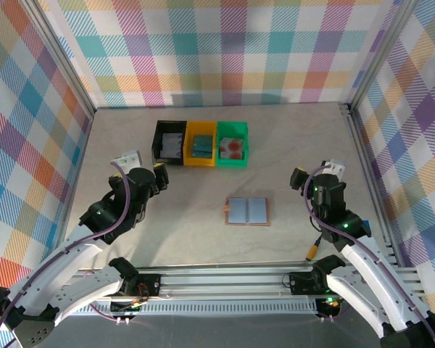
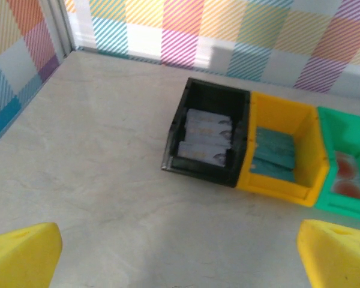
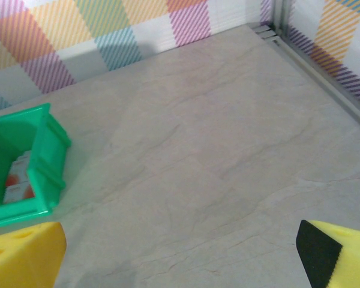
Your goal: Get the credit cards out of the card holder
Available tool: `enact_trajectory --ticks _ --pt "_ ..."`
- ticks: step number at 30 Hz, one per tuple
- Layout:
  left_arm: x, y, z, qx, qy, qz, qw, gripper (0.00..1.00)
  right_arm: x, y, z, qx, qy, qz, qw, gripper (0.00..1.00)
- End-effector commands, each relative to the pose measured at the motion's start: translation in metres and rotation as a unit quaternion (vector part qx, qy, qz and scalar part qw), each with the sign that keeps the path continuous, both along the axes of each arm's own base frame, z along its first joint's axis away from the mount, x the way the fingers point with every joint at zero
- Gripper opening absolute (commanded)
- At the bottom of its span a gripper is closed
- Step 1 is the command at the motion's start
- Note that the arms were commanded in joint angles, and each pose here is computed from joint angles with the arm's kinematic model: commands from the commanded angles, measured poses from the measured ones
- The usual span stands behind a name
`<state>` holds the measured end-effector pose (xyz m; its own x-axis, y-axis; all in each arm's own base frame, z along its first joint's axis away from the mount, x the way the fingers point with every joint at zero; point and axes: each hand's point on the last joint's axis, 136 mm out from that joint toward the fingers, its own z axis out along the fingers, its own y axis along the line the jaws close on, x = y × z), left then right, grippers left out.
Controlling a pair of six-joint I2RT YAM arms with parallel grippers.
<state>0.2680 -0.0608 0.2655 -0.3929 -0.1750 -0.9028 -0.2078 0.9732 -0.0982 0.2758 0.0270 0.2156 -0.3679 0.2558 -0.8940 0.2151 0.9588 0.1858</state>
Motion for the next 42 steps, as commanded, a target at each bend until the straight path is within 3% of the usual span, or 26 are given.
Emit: enact_trajectory --ticks 1,5,13,16,28,36,42 --pt "-0.002 0.0 -0.016 0.013 0.03 -0.026 0.999 1.0 0.008 -0.008 0.003 -0.028 -0.01 -0.01 1.0 0.99" --pt "0.002 0.007 -0.04 0.01 0.064 -0.017 0.998 1.0 0.019 -0.014 0.002 -0.056 -0.005 -0.016 0.998 0.99" --pt "0.007 0.029 -0.063 0.007 0.062 0.016 0.998 1.0 0.049 -0.018 -0.016 -0.106 0.003 -0.022 0.994 0.99" --pt "0.008 0.042 -0.082 -0.028 0.073 0.052 0.996 1.0 0.066 -0.013 -0.024 -0.137 -0.001 -0.007 0.99 0.99" --pt "0.015 0.056 -0.092 -0.038 0.065 0.068 0.995 1.0 0.104 -0.027 -0.071 -0.131 0.015 -0.037 0.991 0.99" --pt "0.025 0.055 -0.101 -0.042 0.07 0.065 0.995 1.0 0.114 -0.016 -0.108 -0.141 0.042 0.014 0.989 0.99" --pt "0.022 0.061 -0.103 -0.022 0.071 0.068 0.995 1.0 0.116 -0.018 -0.108 -0.14 0.038 0.019 0.989 0.99"
